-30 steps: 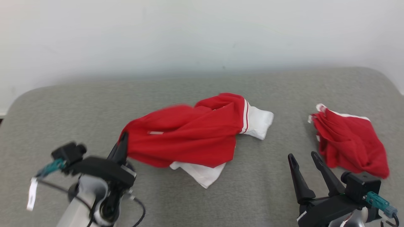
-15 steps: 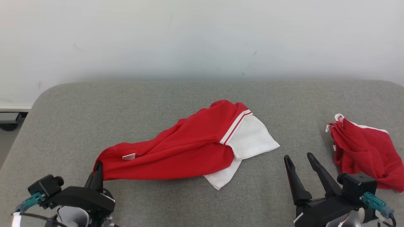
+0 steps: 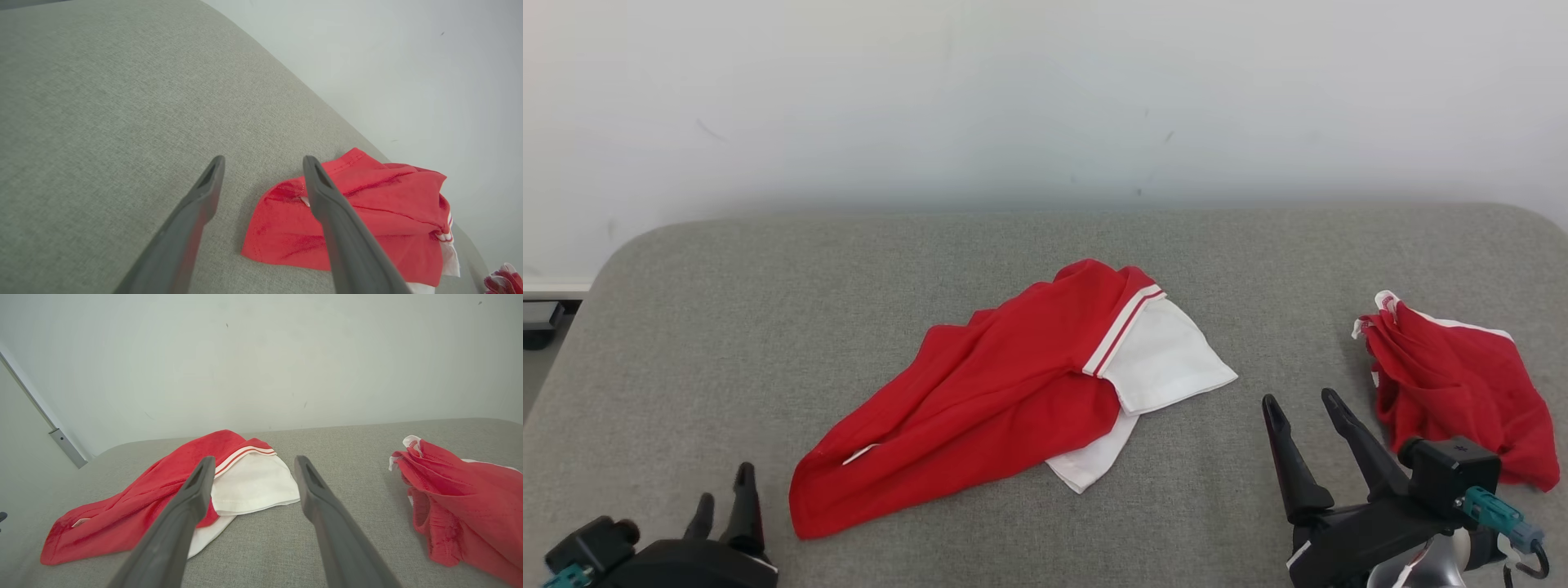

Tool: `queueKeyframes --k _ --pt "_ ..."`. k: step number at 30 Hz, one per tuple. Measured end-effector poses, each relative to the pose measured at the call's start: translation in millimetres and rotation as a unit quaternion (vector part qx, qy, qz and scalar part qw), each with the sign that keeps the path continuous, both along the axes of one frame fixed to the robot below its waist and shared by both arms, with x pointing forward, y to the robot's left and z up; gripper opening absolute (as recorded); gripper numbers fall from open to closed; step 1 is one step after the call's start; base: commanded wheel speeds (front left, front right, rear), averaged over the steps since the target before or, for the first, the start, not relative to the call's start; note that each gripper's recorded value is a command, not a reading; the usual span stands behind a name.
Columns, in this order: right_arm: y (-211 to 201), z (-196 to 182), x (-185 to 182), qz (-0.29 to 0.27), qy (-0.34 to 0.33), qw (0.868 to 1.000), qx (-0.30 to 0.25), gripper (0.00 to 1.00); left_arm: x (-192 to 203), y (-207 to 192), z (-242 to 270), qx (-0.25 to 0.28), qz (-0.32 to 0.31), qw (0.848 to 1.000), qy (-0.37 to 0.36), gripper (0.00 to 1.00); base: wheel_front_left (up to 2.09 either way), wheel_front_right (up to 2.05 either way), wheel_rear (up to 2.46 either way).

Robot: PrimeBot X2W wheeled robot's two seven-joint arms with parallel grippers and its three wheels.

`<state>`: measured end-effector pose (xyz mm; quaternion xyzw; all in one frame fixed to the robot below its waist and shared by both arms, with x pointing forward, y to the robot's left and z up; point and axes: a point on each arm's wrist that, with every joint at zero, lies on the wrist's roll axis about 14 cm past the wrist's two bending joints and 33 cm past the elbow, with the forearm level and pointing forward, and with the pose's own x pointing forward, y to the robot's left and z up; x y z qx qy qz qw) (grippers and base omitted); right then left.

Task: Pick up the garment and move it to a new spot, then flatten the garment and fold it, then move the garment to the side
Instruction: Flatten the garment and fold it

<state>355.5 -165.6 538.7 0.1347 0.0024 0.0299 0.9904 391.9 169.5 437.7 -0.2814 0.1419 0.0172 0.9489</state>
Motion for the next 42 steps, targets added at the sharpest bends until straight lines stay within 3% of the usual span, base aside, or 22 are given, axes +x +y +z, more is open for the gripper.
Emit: queueKeyframes --k 4,9,14,25,42 --pt "-4 -3 -1 -0.005 0.006 1.000 -0.002 1.00 1 10 15 0.004 0.018 0.999 -0.035 1.00 0.00 0.00 0.00" --pt "-19 5 -3 -0.036 -0.015 0.999 0.020 1.00 -1 4 54 0.082 -0.026 0.989 -0.118 1.00 0.00 0.00 0.00" --pt "-27 5 -4 -0.053 -0.023 0.998 0.025 1.00 -13 -8 73 0.095 -0.035 0.983 -0.156 1.00 0.00 0.00 0.00" --pt "-42 -20 -18 -0.088 0.008 0.995 0.037 1.00 -59 -28 63 0.138 -0.080 0.974 -0.160 1.00 0.00 0.00 0.00" --pt "-64 -52 -44 -0.128 0.056 0.989 0.040 1.00 -63 -15 46 0.165 -0.088 0.977 -0.105 1.00 0.00 0.00 0.00"
